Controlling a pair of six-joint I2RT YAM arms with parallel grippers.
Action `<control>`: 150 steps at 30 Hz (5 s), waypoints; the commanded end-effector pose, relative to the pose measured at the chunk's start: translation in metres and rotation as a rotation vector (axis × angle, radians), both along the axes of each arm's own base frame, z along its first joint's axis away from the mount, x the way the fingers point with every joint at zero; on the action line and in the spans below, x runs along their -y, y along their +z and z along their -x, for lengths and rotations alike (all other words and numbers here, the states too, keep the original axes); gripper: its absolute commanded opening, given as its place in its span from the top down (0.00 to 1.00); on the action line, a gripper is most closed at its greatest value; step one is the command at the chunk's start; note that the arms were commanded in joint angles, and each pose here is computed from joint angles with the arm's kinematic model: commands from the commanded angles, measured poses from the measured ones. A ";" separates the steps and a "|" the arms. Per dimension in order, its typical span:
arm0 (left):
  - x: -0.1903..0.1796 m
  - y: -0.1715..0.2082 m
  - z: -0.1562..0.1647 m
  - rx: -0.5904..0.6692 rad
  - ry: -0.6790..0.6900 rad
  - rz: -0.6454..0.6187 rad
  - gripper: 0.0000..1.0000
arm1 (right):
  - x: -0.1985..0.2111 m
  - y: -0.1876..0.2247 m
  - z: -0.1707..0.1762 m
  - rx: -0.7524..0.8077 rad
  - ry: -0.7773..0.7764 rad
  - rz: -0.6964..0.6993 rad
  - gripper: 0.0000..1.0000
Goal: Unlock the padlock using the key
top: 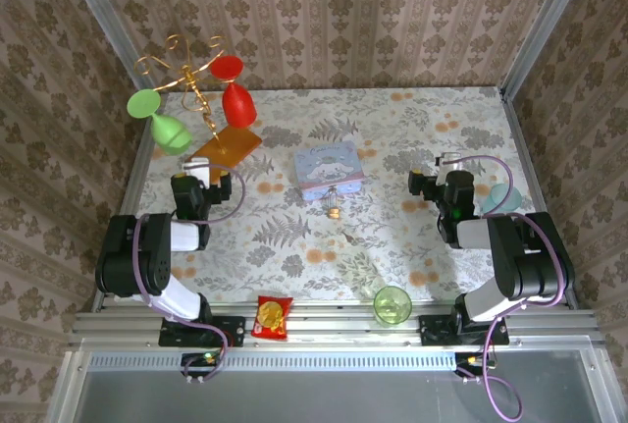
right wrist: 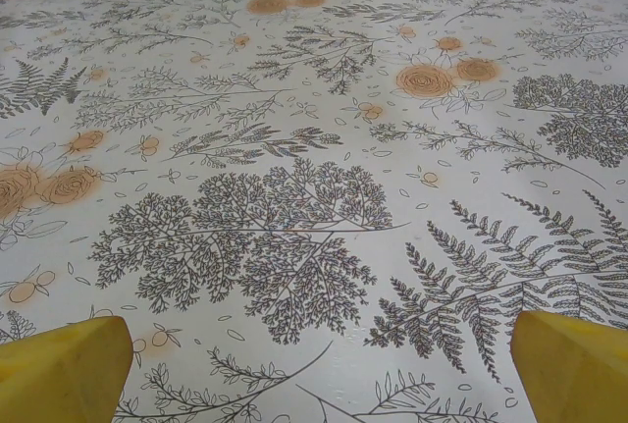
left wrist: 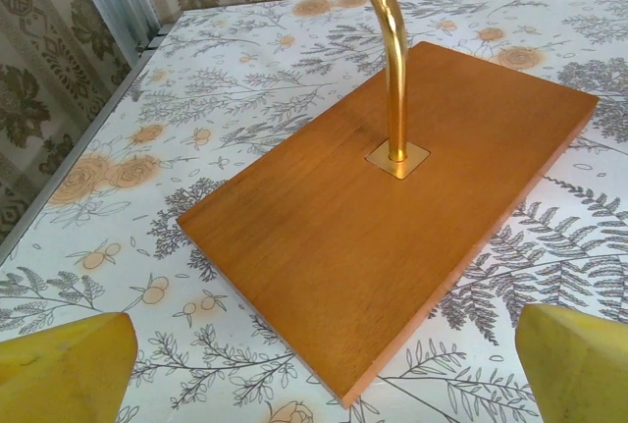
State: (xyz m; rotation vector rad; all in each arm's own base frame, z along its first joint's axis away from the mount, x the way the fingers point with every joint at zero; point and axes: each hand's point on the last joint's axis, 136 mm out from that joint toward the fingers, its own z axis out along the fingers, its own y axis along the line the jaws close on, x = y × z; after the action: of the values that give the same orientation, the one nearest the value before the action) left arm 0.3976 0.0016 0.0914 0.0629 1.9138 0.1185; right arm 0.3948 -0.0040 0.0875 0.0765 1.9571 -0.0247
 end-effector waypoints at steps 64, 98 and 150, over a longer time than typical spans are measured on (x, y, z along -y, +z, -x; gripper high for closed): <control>0.241 0.045 0.114 -0.245 -0.528 0.665 0.00 | -0.232 -0.023 0.126 -0.721 0.556 -0.165 0.41; 0.253 0.055 0.124 -0.231 -0.519 0.512 0.01 | -0.244 -0.081 0.143 -0.777 0.494 0.000 0.66; 0.326 0.110 0.158 -0.271 -0.612 1.169 0.54 | -0.282 0.084 0.124 -0.421 0.549 -0.837 1.00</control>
State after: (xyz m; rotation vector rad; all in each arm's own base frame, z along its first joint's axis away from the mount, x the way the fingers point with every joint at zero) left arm 0.2410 -0.3193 0.1807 -0.1740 1.9121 -1.4297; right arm 0.2733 0.2759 0.1706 0.0761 2.2219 1.1843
